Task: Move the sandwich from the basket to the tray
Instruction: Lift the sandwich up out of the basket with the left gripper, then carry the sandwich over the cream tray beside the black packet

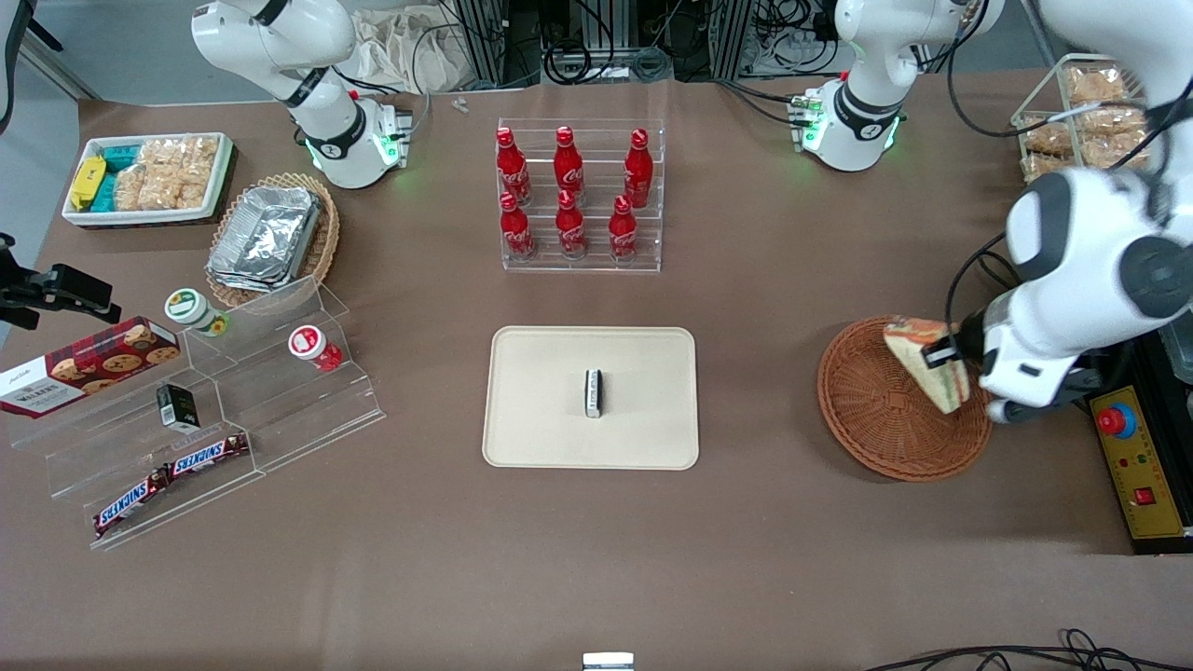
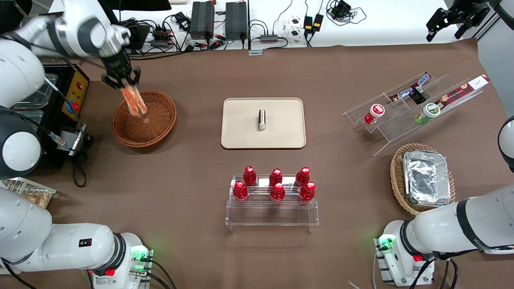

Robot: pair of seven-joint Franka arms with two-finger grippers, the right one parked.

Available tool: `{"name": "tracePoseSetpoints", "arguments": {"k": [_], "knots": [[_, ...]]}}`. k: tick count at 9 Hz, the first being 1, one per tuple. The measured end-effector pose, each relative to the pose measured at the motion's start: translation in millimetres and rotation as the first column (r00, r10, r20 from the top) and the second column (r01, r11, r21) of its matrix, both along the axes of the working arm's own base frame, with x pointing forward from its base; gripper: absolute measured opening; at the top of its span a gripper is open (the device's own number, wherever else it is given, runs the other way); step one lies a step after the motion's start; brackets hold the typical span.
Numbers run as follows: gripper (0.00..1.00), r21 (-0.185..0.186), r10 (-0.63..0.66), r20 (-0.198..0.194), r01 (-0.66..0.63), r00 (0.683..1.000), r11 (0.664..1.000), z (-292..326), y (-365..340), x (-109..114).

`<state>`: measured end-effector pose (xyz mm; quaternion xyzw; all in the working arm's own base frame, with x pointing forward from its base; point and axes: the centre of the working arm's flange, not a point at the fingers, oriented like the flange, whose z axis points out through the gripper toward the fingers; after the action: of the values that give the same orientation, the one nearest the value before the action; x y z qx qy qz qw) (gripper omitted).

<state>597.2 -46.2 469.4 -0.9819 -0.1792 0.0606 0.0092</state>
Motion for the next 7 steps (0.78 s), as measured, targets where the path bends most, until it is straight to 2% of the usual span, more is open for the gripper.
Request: {"name": "tracePoseSetpoints", "arguments": {"k": [2,3,4,5,7], "knots": [[0.26,-0.010,-0.071,0.002,0.071,0.997,0.997,78,-30,-6],[0.25,-0.019,-0.133,0.020,0.134,0.991,0.991,97,-60,-12],[0.18,-0.026,-0.202,0.034,0.203,0.979,0.979,104,-97,-20],[0.15,-0.020,-0.284,0.035,0.285,0.958,0.958,103,-139,-31],[0.15,0.000,-0.445,0.001,0.445,0.895,0.895,68,-228,-51]]}}
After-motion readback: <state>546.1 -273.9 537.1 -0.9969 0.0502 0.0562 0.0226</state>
